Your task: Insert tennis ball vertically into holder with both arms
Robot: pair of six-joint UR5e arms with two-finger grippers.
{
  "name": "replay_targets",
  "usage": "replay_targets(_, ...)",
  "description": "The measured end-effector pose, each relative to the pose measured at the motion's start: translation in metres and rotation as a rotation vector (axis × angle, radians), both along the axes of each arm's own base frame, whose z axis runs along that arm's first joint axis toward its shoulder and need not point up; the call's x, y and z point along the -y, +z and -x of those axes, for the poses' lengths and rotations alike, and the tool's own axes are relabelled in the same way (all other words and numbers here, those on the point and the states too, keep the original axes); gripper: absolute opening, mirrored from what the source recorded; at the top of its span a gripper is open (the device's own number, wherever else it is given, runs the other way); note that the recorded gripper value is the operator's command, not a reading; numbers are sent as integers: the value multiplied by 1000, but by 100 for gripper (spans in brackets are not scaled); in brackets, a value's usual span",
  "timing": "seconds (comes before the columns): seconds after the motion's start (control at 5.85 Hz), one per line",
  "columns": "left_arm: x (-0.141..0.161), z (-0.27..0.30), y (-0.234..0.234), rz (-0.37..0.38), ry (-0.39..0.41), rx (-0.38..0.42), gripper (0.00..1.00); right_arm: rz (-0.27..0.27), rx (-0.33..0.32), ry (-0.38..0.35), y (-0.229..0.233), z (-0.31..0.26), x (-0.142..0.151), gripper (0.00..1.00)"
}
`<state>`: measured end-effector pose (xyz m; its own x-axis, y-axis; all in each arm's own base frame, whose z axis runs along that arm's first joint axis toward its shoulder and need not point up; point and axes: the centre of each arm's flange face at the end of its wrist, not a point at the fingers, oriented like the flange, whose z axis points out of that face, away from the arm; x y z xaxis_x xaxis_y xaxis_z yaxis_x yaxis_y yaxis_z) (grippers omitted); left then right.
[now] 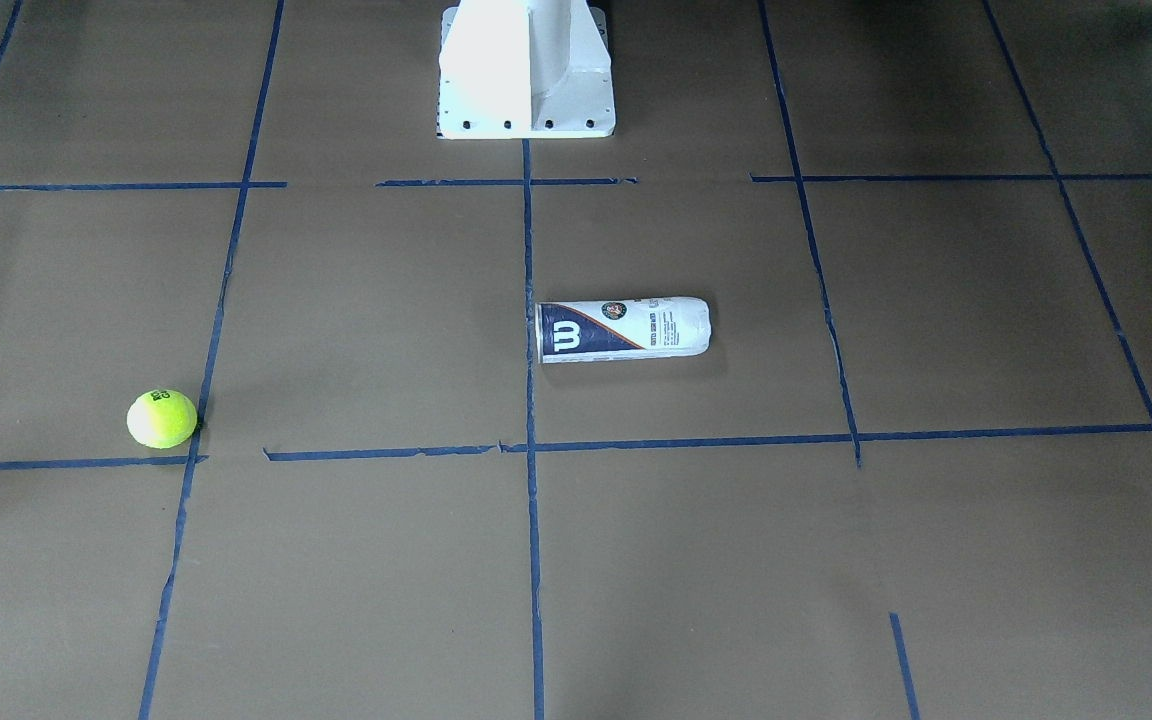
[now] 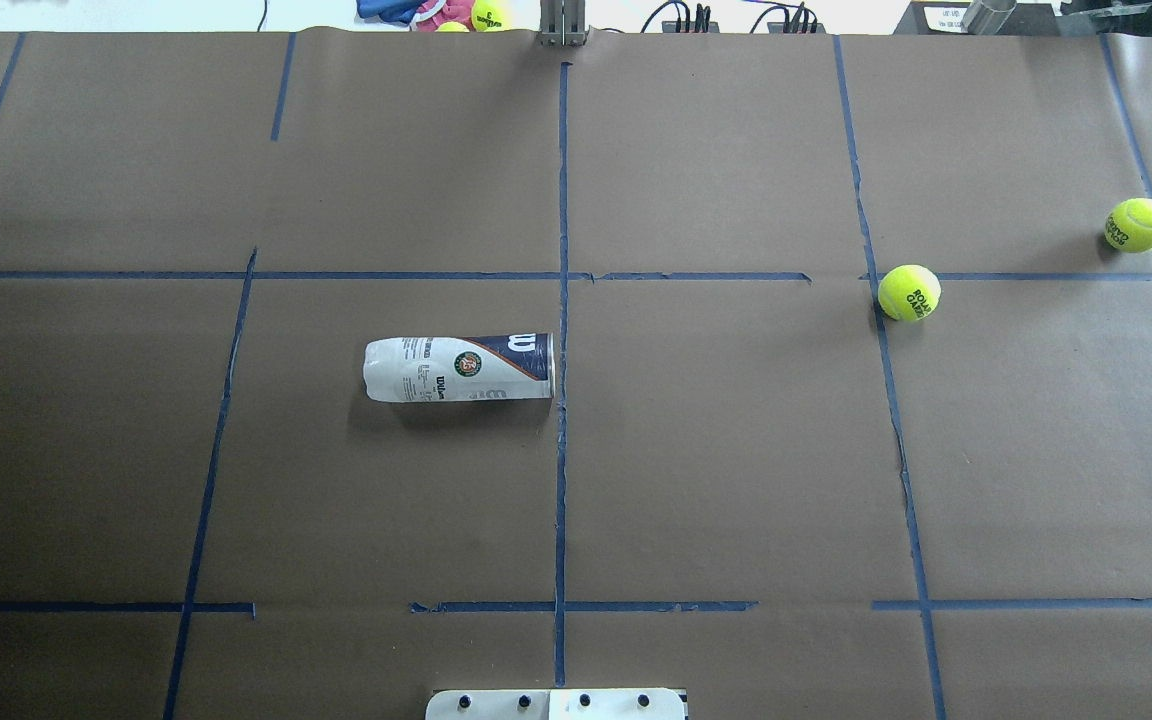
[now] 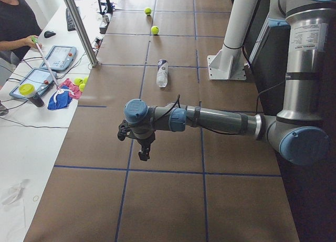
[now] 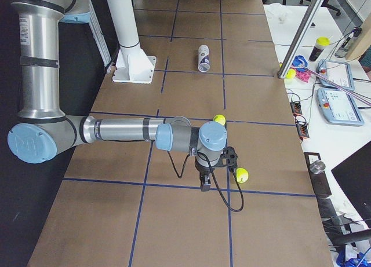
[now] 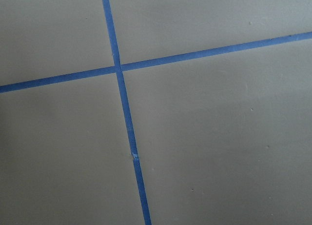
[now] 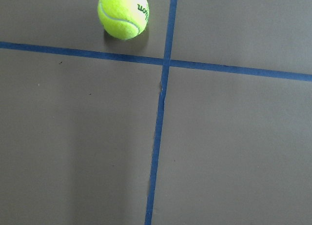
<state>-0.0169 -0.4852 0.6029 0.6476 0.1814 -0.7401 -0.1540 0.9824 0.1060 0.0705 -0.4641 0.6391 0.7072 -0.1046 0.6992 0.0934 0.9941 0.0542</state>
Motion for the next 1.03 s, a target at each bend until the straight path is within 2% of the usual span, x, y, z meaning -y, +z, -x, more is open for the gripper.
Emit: replay_targets(1.03, 0, -3, 4, 1, 5, 7, 100, -2, 0, -4, 1, 0, 0, 100)
